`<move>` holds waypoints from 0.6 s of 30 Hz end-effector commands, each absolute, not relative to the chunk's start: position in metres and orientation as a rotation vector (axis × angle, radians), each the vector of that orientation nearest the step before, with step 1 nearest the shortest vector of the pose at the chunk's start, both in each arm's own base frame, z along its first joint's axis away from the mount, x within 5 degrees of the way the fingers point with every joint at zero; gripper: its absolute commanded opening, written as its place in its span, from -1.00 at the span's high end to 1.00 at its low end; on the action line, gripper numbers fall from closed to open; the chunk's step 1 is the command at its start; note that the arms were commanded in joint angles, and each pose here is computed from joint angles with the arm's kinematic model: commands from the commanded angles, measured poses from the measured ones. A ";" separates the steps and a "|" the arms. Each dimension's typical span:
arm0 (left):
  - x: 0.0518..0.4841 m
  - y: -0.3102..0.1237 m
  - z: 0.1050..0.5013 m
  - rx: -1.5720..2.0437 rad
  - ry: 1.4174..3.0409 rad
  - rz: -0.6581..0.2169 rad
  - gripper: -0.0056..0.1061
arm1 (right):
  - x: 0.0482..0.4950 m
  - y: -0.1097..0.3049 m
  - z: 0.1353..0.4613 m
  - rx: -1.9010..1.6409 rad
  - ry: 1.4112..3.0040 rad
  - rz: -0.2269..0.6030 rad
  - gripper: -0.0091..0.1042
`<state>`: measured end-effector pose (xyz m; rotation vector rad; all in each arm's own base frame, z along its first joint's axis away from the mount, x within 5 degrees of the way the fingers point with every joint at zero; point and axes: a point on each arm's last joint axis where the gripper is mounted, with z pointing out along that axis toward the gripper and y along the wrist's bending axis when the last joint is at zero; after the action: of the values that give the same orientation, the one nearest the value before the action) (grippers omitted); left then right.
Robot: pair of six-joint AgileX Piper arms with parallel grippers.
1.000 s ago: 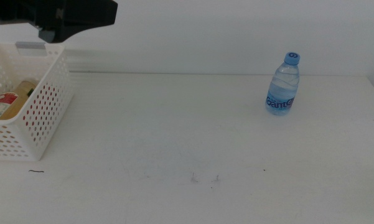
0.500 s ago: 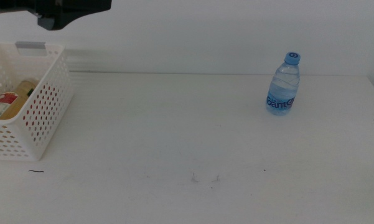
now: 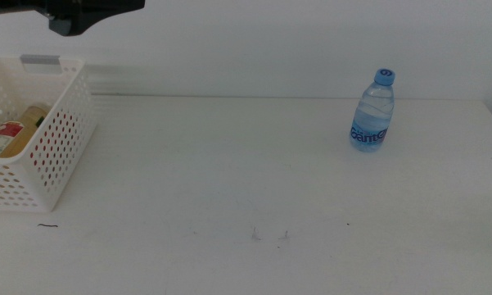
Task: Use arms to grab the bottles and put them into the dustbin to the left of the table.
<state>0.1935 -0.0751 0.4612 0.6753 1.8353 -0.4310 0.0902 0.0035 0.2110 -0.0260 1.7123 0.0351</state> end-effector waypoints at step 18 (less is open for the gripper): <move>0.192 -0.074 0.464 0.661 1.823 -0.431 -0.78 | 0.247 0.026 0.178 -0.272 1.875 0.144 -0.78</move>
<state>0.1935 -0.0751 0.4612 0.6753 1.8353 -0.4310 0.2357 0.0266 0.1791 -0.2627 1.8822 0.1439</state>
